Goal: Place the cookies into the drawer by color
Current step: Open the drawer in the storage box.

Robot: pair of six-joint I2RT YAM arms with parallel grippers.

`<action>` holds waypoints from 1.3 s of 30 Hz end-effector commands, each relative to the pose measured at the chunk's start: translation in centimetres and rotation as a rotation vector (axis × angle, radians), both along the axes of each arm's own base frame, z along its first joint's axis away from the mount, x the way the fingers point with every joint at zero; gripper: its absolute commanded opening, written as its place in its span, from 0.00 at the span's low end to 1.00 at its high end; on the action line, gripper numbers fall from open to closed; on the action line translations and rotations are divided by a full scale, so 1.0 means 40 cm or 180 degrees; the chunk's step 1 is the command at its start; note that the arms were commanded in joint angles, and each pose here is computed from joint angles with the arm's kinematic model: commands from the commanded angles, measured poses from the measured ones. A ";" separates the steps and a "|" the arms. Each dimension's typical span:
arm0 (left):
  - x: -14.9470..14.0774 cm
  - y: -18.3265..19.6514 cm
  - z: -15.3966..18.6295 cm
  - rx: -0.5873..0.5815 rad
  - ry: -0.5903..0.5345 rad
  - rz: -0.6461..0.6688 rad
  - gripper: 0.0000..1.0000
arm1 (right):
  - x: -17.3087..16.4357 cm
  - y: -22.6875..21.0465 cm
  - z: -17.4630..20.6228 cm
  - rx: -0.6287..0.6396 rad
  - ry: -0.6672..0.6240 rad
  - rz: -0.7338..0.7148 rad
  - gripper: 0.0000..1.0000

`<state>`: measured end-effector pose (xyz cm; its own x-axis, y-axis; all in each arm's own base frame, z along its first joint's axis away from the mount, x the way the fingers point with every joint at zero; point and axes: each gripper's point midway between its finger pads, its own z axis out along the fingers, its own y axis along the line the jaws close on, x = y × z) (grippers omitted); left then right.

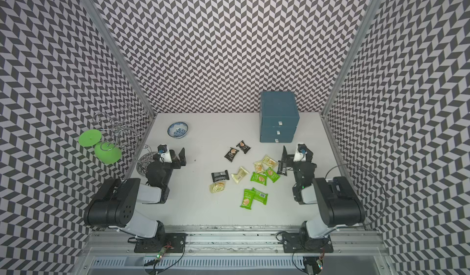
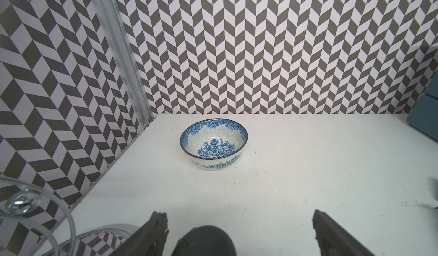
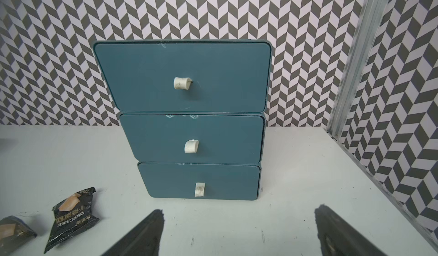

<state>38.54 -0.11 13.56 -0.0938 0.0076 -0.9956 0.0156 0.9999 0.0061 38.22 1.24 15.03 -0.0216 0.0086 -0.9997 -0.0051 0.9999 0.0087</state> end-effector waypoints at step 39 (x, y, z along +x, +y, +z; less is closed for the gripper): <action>-0.397 -0.480 0.520 -0.1588 0.1077 -0.2320 1.00 | 0.180 0.191 0.249 0.4008 0.1269 0.1403 0.84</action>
